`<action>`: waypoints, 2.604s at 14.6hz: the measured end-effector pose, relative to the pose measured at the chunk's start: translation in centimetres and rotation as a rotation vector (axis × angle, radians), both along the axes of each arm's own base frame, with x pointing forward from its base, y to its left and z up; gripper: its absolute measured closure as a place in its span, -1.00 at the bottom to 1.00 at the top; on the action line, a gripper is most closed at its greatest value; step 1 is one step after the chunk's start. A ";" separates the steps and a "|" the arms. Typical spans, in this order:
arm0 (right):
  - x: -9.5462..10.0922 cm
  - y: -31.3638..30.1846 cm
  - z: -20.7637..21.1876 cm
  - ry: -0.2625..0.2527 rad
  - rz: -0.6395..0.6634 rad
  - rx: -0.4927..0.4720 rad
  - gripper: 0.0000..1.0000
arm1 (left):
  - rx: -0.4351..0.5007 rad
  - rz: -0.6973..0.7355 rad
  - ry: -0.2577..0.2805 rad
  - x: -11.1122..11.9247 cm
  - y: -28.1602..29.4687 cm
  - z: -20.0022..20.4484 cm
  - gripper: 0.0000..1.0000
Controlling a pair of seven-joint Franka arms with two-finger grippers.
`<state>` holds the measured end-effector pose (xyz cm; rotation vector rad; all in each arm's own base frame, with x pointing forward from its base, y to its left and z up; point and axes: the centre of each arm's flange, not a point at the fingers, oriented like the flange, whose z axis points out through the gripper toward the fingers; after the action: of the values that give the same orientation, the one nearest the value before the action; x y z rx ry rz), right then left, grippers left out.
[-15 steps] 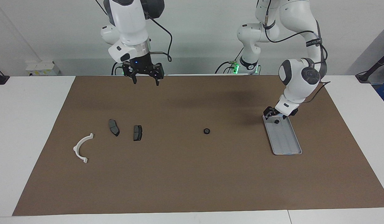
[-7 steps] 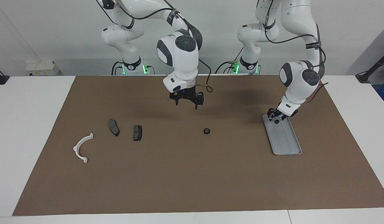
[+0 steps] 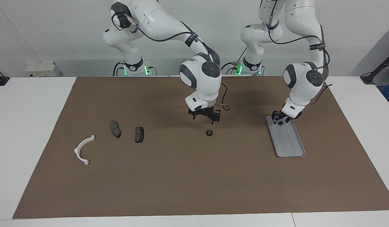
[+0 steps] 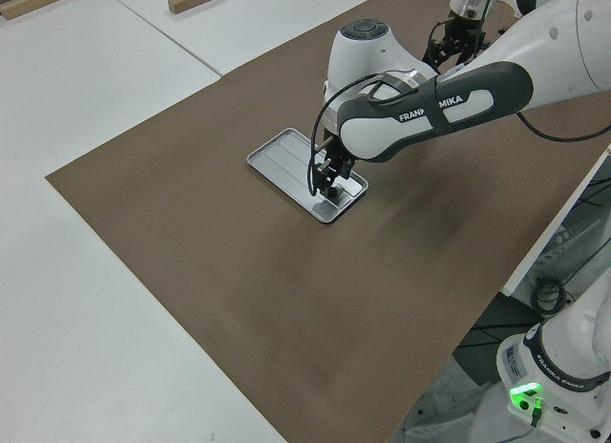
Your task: Place bearing gear from tray to pile
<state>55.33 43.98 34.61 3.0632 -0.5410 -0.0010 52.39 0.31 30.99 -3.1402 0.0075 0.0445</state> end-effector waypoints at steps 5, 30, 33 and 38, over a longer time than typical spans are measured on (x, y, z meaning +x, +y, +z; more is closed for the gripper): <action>2.1 1.4 -2.1 -0.016 -0.004 0.020 -1.00 | 0.000 0.012 -0.003 0.0 0.6 -0.3 -0.23; 1.5 2.6 -5.8 -0.021 0.014 0.028 0.13 | -0.001 0.003 0.015 0.3 0.1 0.5 0.51; 1.6 2.5 -5.8 -0.021 0.011 0.029 0.30 | -0.002 0.009 0.018 1.9 0.0 5.5 0.51; 1.6 2.5 -5.7 -0.020 0.011 0.028 0.30 | -0.007 0.083 -0.041 3.2 -4.7 11.2 0.51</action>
<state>56.91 46.47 28.86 3.0966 -0.5297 0.0223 55.58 -4.40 42.20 -3.1459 -0.1234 -0.0198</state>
